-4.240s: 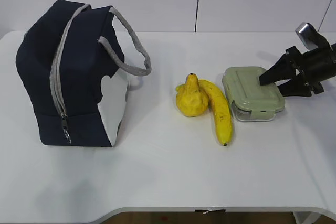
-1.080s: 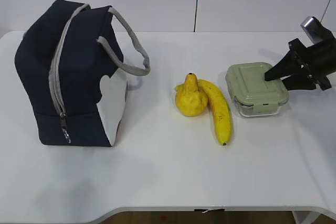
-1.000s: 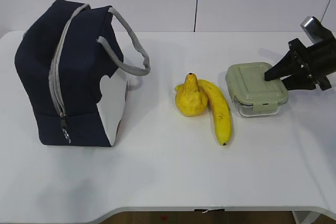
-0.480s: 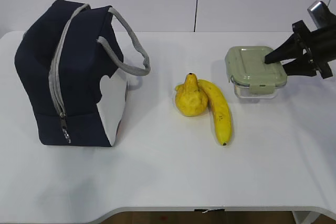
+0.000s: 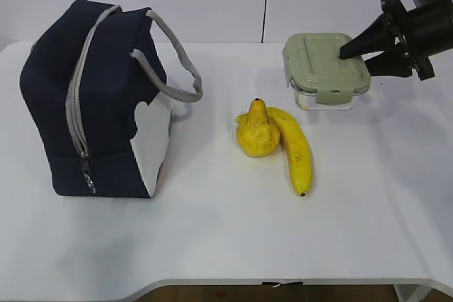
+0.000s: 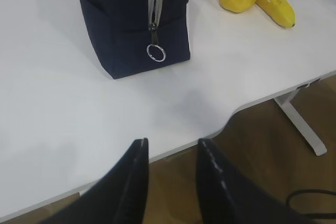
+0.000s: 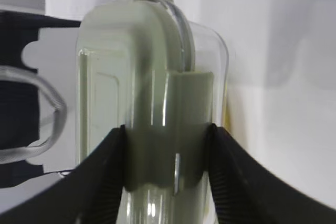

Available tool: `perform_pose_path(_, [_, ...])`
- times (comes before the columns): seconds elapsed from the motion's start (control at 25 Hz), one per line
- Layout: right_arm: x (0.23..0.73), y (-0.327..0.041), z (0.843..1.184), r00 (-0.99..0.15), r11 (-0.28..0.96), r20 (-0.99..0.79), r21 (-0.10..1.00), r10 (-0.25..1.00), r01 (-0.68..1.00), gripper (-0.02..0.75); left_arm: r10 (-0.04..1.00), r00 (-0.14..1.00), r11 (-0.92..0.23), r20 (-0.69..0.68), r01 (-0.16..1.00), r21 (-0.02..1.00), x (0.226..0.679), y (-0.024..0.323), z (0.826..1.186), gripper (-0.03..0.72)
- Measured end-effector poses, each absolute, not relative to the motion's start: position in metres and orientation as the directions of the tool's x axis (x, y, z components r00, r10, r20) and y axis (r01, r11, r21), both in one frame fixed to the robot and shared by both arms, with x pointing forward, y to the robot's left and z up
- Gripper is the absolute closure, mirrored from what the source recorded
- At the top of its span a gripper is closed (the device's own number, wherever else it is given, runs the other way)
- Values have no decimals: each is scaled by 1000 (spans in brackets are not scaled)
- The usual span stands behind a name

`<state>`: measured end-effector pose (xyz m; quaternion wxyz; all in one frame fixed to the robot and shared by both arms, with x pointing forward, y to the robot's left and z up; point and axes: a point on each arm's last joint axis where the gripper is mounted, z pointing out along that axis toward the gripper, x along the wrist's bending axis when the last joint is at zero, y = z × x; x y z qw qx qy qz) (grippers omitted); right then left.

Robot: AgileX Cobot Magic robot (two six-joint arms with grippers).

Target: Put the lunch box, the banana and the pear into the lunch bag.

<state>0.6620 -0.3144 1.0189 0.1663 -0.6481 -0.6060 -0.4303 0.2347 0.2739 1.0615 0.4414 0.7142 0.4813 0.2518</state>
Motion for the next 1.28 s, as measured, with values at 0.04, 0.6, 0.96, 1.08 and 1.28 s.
perform_pose_path(0.04, [661,-309,1023,-116,-204,764,310,635,928,372,909,410,-144,-78,483,864,239,273,1062,452])
perform_pose_path(0.6, [656,-210,1055,-234,-161,888,318,397,934,372,913,353,-64,-205,619,782,314,263,1087,450])
perform_pose_path(0.96, [651,-174,1067,-272,-167,924,322,268,932,372,927,319,-57,-198,641,765,387,259,1113,447])
perform_pose_path(1.08, [648,-160,1071,-297,-143,922,338,247,930,372,928,325,-84,-183,661,746,421,256,1116,447])
perform_pose_path(1.28, [643,-136,1089,-376,-95,901,403,218,910,372,928,328,-98,-177,673,733,468,251,1126,433])
